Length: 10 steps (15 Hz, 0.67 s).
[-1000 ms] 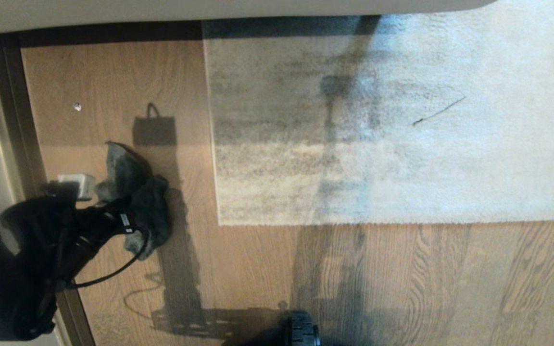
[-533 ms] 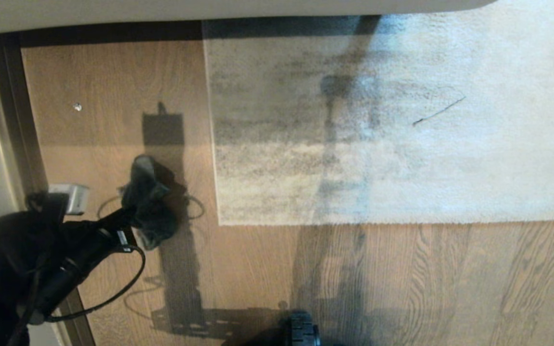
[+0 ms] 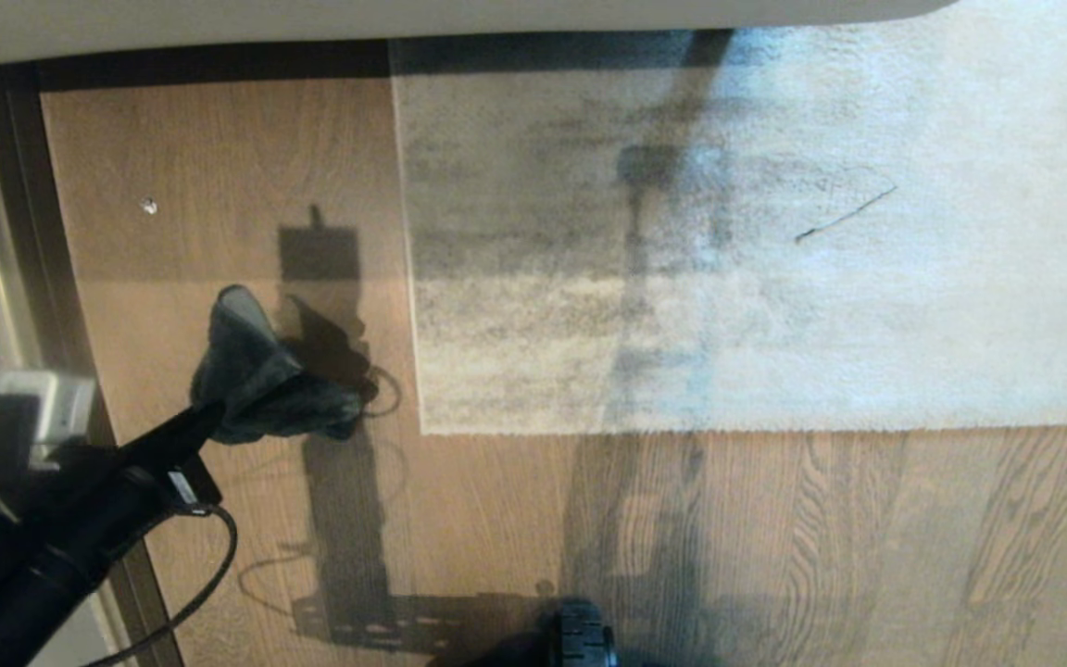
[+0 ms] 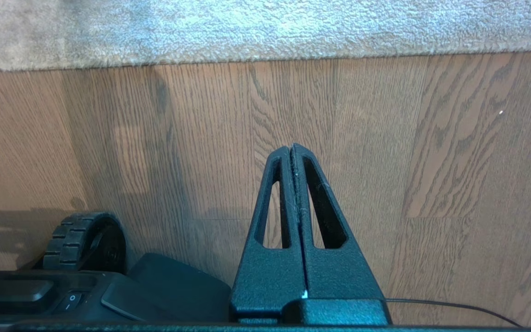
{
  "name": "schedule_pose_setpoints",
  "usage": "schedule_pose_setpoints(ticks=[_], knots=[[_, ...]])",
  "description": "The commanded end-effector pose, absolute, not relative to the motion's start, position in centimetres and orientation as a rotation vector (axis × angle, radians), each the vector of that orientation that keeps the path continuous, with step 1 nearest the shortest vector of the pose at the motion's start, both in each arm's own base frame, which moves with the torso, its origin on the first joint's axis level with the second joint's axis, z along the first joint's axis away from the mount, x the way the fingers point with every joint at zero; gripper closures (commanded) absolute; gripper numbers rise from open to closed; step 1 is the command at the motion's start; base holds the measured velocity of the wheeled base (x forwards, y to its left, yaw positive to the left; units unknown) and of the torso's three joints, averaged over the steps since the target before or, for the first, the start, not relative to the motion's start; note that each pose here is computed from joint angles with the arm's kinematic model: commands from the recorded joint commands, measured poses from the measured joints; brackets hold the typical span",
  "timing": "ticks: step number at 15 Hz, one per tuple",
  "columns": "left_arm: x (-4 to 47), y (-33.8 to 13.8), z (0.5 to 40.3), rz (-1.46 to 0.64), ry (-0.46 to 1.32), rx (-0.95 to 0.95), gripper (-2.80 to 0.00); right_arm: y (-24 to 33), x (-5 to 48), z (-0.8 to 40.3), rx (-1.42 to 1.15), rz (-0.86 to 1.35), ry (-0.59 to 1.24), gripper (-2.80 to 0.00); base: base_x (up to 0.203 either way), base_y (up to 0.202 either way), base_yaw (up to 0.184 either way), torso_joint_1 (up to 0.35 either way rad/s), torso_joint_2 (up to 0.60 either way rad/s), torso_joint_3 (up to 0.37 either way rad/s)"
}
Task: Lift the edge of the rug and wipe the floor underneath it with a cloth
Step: Pick up the rag
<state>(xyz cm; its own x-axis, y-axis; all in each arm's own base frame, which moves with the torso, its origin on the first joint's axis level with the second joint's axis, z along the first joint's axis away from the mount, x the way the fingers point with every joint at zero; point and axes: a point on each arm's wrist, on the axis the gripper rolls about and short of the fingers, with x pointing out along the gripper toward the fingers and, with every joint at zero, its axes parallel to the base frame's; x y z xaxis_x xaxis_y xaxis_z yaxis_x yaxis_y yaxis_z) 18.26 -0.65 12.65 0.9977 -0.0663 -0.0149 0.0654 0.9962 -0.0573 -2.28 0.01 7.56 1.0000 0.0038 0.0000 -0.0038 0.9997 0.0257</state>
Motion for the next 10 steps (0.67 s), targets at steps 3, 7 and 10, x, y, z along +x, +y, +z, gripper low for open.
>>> schedule_pose_setpoints(ticks=[3, 7, 10], knots=[[16.4, -0.6, 14.3, -0.067, -0.102, -0.060, 0.00, 0.0, -2.3, 7.6, 0.026, 0.005, 0.000, 0.00, 0.000, 0.000, 0.000, 0.000, 0.00, 0.000], [15.5, -0.4, 15.2, -0.057, -0.155, -0.077, 0.00, 0.0, -2.3, 7.5, 0.026, 0.005, 0.000, 0.00, 0.000, 0.000, 0.000, 0.000, 0.00, 0.000], [14.4, -0.4, 15.6, -0.058, -0.155, -0.077, 0.00, 0.0, -2.3, 7.6, 0.026, 0.005, 0.000, 0.00, 0.000, 0.000, 0.000, 0.000, 0.00, 0.000]])
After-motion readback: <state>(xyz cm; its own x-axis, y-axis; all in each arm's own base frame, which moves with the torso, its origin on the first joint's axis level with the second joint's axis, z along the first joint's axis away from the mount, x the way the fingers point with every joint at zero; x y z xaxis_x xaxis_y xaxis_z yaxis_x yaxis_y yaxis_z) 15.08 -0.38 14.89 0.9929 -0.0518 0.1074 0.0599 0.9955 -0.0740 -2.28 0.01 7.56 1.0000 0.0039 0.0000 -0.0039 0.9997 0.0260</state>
